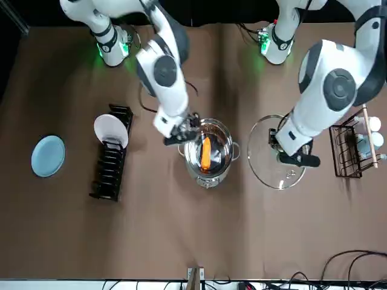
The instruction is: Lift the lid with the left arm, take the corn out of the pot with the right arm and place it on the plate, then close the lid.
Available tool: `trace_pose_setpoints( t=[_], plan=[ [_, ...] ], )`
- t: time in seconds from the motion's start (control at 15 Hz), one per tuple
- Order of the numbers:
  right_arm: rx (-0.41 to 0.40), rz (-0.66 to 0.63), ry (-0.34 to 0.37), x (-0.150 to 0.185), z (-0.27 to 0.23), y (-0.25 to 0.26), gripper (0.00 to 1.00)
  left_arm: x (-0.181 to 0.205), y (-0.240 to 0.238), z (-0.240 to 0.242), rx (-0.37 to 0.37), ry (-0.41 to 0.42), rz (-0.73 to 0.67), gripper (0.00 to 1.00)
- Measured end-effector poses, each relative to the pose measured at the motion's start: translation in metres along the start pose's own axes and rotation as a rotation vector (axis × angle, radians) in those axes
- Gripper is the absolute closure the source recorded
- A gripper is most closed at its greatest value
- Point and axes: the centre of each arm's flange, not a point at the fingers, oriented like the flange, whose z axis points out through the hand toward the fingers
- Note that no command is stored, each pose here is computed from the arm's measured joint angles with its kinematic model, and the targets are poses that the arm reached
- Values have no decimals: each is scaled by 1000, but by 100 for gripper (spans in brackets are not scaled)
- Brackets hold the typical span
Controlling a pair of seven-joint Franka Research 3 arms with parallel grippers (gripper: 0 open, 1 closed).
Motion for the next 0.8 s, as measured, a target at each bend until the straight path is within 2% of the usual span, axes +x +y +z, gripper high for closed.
trace_pose_setpoints(
  t=[0.27, 0.53, 0.8],
  plan=[
    [14, 66, 66, -2, 56, -45, 2, 1, -13, -5, -3, 6, 10, 49],
    [-29, 65, 136, -4, 112, -62, 2, -1, -8, -6, -4, 7, 19, 49],
    [-33, 55, 164, -6, 159, -70, 3, -1, -9, -6, -4, 6, 18, 49]
  ],
)
